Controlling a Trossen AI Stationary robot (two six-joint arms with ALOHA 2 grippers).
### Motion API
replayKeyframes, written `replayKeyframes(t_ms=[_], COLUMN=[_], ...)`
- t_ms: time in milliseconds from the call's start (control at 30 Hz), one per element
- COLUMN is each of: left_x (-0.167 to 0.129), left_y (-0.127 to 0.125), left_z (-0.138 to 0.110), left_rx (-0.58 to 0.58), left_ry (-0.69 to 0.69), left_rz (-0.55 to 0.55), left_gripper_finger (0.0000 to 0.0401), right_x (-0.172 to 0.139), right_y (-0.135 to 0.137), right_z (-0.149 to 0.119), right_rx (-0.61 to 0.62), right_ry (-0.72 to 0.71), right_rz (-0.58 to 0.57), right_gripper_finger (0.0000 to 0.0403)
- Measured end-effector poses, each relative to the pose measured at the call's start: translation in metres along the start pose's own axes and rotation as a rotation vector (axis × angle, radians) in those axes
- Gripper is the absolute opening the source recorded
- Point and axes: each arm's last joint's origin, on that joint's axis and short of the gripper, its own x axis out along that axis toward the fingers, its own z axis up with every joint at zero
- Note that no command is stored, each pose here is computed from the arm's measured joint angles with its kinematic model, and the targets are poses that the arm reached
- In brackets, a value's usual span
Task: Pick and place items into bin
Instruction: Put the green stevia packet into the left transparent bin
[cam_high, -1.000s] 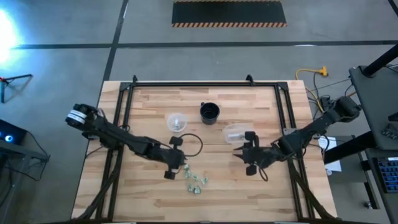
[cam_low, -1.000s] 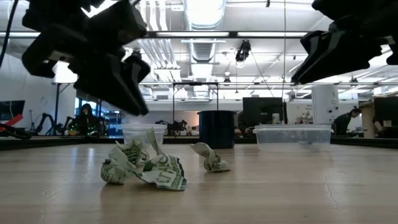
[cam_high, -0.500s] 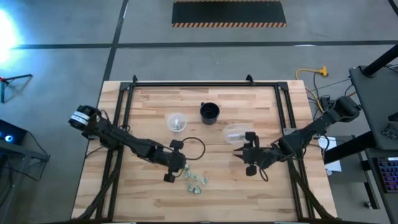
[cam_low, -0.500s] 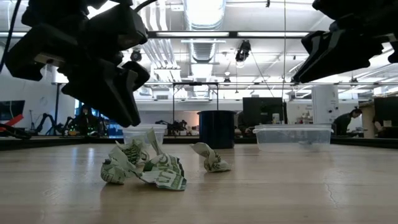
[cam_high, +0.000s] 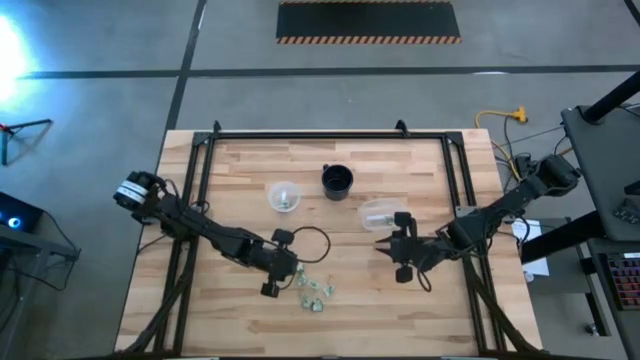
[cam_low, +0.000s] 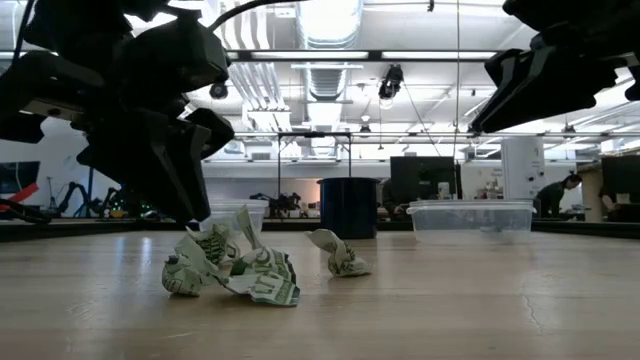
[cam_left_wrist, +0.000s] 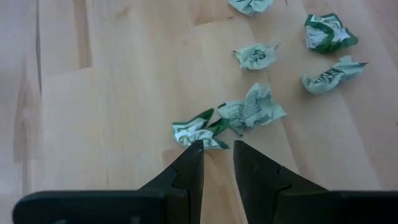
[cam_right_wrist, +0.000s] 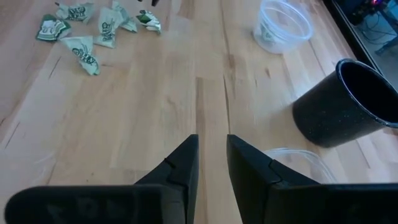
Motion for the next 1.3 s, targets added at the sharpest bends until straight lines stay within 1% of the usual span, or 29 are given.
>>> replayKeyframes(t_ms=[167, 333, 867, 1133, 1200, 1300], left_x=[-0.0004, 0.0002, 0.0002, 0.0036, 0.0018, -0.0007], left_y=[0.0008, 0.0012, -0.0003, 0.0006, 0.0014, 0.0017], left_z=[0.0021, 0.0018, 0.0013, -0.0001, 0.004, 0.0061], left_rx=[-0.001, -0.004, -0.025, 0.024, 0.032, 0.079], left_ry=[-0.017, -0.032, -0.035, -0.017, -0.032, -0.031], left_rz=[0.04, 0.054, 0.046, 0.082, 0.089, 0.086], left_gripper_finger=[0.007, 0.007, 0.0071, 0.0071, 0.0071, 0.0072], right_x=[0.0, -0.0009, -0.0011, -0.0011, -0.0011, -0.0011], right_y=[0.0005, 0.0006, 0.0006, 0.0006, 0.0006, 0.0005], right_z=[0.0034, 0.0078, 0.0086, 0.0086, 0.0086, 0.0085], right_rx=[-0.005, -0.005, -0.01, -0.025, -0.028, -0.029], right_ry=[-0.031, -0.047, -0.048, -0.048, -0.048, -0.047], right_rz=[0.005, 0.007, 0.007, 0.007, 0.006, 0.006], right_gripper_finger=[0.0072, 0.0072, 0.0072, 0.0072, 0.0072, 0.0072])
